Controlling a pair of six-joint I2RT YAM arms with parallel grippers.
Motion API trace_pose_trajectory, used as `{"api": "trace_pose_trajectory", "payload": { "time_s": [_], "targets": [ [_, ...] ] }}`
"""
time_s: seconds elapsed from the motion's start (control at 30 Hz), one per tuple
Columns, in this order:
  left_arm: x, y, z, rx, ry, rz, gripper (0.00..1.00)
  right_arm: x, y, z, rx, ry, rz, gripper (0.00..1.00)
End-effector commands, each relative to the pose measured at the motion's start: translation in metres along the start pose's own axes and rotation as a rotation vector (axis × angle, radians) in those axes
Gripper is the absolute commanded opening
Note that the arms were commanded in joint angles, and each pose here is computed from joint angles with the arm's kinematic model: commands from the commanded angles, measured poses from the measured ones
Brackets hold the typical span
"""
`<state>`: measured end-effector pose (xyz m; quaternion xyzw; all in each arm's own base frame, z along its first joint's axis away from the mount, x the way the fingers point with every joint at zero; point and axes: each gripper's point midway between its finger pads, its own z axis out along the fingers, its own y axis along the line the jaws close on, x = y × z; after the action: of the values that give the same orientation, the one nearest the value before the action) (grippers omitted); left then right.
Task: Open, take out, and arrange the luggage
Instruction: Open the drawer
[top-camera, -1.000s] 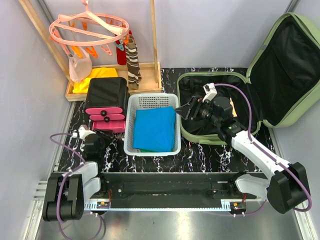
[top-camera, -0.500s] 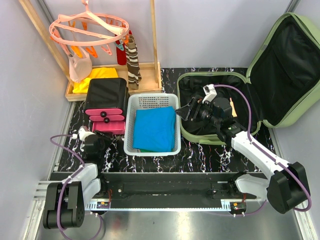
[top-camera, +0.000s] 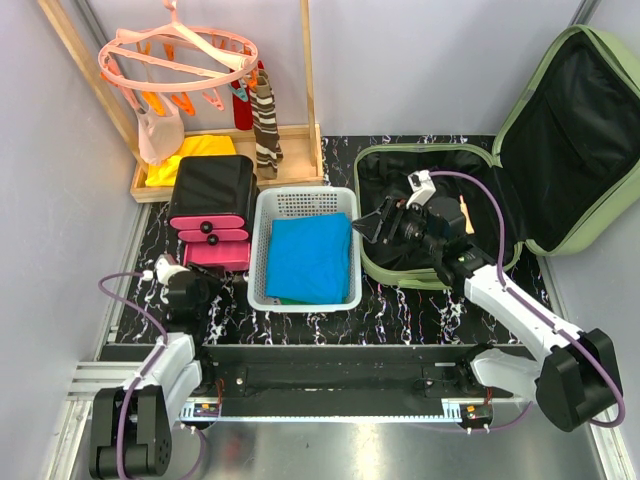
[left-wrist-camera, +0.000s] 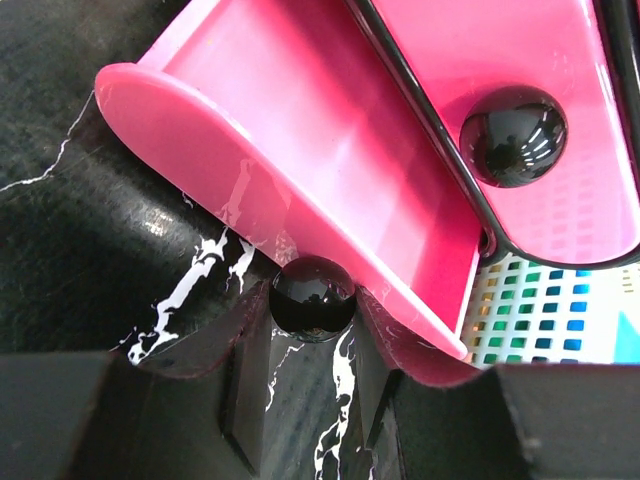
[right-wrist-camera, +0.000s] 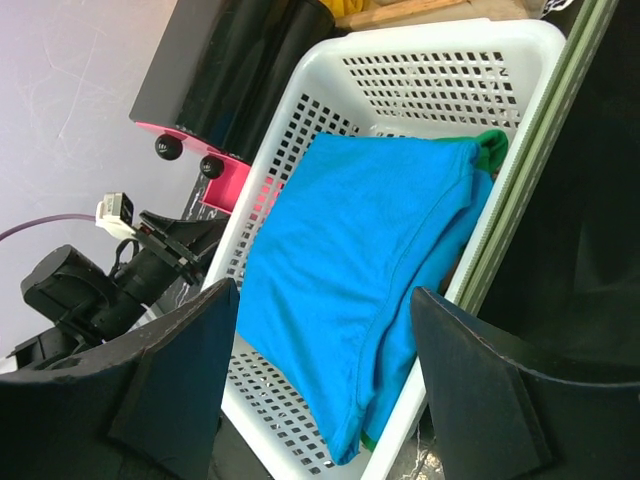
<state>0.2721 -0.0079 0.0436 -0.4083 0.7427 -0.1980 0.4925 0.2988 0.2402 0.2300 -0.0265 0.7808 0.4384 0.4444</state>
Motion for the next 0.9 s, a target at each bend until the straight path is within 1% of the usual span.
{"api": "trace_pose_trajectory", "payload": {
  "time_s": [0.0,0.07,0.1,0.13,0.17,0.2,0.23,0.27,0.3,0.37,0.4,0.47,0.53,0.57,0.6,0.67,0.7,0.73,0.77,0.83,0.87],
  "targets": [
    [0.005,0.017,-0.004,0.006,-0.053,-0.02,0.04,-0.012,0.002,-0.006,0.006,-0.047,-0.035,0.79],
    [0.005,0.018,-0.004,-0.001,-0.049,-0.021,0.08,-0.011,0.001,-0.006,0.011,-0.046,-0.037,0.79],
    [0.004,0.017,-0.004,0.0,-0.051,-0.018,0.17,-0.011,-0.001,-0.006,0.024,-0.044,-0.041,0.79],
    [0.004,0.018,-0.004,-0.01,-0.048,-0.017,0.25,-0.011,-0.003,-0.006,0.037,-0.042,-0.045,0.79],
    [0.002,0.021,-0.004,-0.028,-0.057,-0.02,0.35,-0.008,-0.012,-0.007,0.079,-0.023,-0.046,0.8],
    [0.0,0.019,-0.004,-0.028,-0.063,-0.022,0.5,-0.014,-0.016,-0.008,0.102,-0.03,-0.075,0.79],
    [0.001,0.023,-0.004,-0.051,-0.058,-0.021,0.57,-0.016,-0.022,-0.01,0.134,-0.028,-0.082,0.8],
    [-0.001,0.023,-0.004,-0.056,-0.065,-0.018,0.61,-0.013,-0.035,-0.015,0.201,-0.013,-0.081,0.8],
    [-0.003,0.024,-0.006,-0.068,-0.065,-0.015,0.69,-0.023,-0.042,-0.02,0.233,-0.029,-0.102,0.8],
    [-0.006,0.024,-0.008,-0.078,-0.075,-0.008,0.74,-0.032,-0.051,-0.032,0.271,-0.05,-0.102,0.82],
    [-0.007,0.025,-0.011,-0.081,-0.081,-0.007,0.84,-0.044,-0.064,-0.041,0.305,-0.077,-0.09,0.82],
    [-0.018,0.015,-0.013,-0.071,-0.108,-0.014,0.92,-0.051,-0.072,-0.051,0.327,-0.082,-0.08,0.83],
    [-0.024,0.01,-0.019,-0.064,-0.121,-0.014,0.96,-0.066,-0.09,-0.06,0.376,-0.1,-0.067,0.84],
    [-0.032,0.002,-0.022,-0.05,-0.139,-0.017,0.97,-0.072,-0.093,-0.064,0.383,-0.092,-0.074,0.84],
    [-0.029,0.006,-0.025,-0.074,-0.123,-0.008,0.97,-0.073,-0.103,-0.062,0.403,-0.07,-0.062,0.84],
    [-0.044,-0.007,-0.033,-0.046,-0.159,0.009,0.97,-0.087,-0.119,-0.07,0.451,-0.065,-0.066,0.83],
    [-0.044,-0.006,-0.035,-0.059,-0.155,0.023,0.97,-0.087,-0.133,-0.069,0.49,-0.044,-0.057,0.83],
    [-0.051,-0.011,-0.039,-0.049,-0.179,0.044,0.97,-0.092,-0.146,-0.074,0.532,-0.042,-0.057,0.83],
    [-0.059,-0.019,-0.042,-0.035,-0.196,0.057,0.97,-0.103,-0.156,-0.079,0.594,-0.049,-0.093,0.82],
    [-0.069,-0.027,-0.046,-0.022,-0.216,0.108,0.97,-0.101,-0.182,-0.076,0.681,0.005,-0.11,0.81],
    [-0.077,-0.038,-0.048,-0.007,-0.226,0.128,0.99,-0.122,-0.2,-0.088,0.776,-0.023,-0.149,0.81]
  ]
}}
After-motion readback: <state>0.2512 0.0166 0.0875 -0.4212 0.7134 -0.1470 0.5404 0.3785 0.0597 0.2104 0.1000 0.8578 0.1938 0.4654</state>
